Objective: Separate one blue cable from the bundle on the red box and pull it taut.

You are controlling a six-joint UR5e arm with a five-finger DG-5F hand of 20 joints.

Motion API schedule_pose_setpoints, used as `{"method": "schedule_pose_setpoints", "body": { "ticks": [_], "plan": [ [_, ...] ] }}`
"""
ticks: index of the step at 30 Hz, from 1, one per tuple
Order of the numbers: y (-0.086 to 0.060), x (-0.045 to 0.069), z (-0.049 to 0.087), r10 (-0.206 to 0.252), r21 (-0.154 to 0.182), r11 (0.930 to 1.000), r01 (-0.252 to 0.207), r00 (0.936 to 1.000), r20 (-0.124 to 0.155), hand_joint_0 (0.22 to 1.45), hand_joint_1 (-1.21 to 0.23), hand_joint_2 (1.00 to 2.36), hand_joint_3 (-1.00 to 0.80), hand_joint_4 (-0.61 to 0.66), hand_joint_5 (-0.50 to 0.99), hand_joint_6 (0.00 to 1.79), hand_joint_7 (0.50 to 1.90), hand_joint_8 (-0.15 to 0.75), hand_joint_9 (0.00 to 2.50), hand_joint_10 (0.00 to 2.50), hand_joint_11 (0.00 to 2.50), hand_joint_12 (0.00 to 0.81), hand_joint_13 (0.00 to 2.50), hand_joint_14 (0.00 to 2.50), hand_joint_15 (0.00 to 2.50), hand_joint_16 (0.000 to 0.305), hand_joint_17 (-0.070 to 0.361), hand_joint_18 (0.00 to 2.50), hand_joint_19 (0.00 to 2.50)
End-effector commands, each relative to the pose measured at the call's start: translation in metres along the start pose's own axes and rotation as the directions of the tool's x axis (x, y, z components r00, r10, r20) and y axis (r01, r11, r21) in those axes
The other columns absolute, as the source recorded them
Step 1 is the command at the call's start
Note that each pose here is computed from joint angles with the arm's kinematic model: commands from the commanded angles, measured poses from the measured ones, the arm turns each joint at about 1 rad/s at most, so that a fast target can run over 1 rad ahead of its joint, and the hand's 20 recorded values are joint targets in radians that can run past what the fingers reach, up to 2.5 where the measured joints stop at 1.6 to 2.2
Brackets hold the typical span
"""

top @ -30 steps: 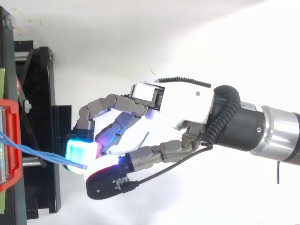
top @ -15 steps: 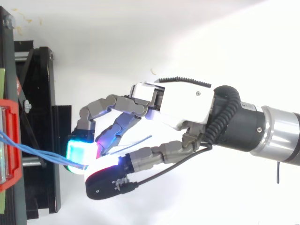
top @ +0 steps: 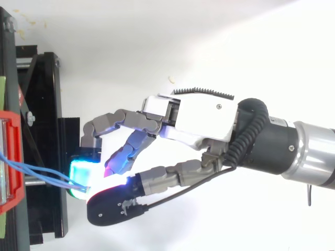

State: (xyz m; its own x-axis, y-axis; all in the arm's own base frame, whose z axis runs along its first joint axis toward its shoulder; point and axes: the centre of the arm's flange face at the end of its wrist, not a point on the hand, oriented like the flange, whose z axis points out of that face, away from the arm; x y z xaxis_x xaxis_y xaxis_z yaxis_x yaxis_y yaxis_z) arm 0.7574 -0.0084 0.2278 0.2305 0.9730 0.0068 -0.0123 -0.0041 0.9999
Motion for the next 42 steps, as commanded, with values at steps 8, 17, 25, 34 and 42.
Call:
{"method": "schedule_pose_setpoints", "body": {
  "ticks": [8,17,25,34,42],
  "plan": [
    [0.026,0.000,0.000,0.012,-0.001,0.9999,-0.012,0.9999,0.001,0.59,-0.81,1.02,-0.11,0.28,-0.17,0.82,1.03,0.385,0.99,0.01,0.57,0.423,0.93,0.01,0.39,0.061,0.138,0.80,0.57],
    [0.039,0.001,-0.004,0.021,-0.003,0.9998,-0.021,0.9998,-0.003,0.60,-0.80,1.02,-0.22,0.26,-0.19,0.84,1.00,0.359,0.92,0.01,0.61,0.398,0.87,0.01,0.40,0.056,0.126,0.74,0.60],
    [0.039,0.002,-0.004,0.024,-0.001,0.9997,-0.024,0.9997,0.000,0.57,-0.76,1.01,-0.43,0.26,-0.16,0.81,1.07,0.370,1.02,0.02,0.62,0.394,0.90,0.01,0.41,0.055,0.123,0.77,0.61],
    [0.039,0.003,-0.004,0.024,-0.001,0.9997,-0.024,0.9997,-0.001,0.58,-0.82,1.00,-0.49,0.27,-0.14,0.81,1.11,0.377,1.07,0.02,0.63,0.391,0.93,0.01,0.40,0.054,0.120,0.78,0.60],
    [0.039,0.003,-0.004,0.024,-0.001,0.9997,-0.024,0.9997,-0.001,0.62,-0.83,1.02,-0.20,0.17,-0.17,0.86,1.10,0.367,1.03,0.02,0.64,0.388,0.94,0.01,0.41,0.053,0.120,0.80,0.60]
  ]
}}
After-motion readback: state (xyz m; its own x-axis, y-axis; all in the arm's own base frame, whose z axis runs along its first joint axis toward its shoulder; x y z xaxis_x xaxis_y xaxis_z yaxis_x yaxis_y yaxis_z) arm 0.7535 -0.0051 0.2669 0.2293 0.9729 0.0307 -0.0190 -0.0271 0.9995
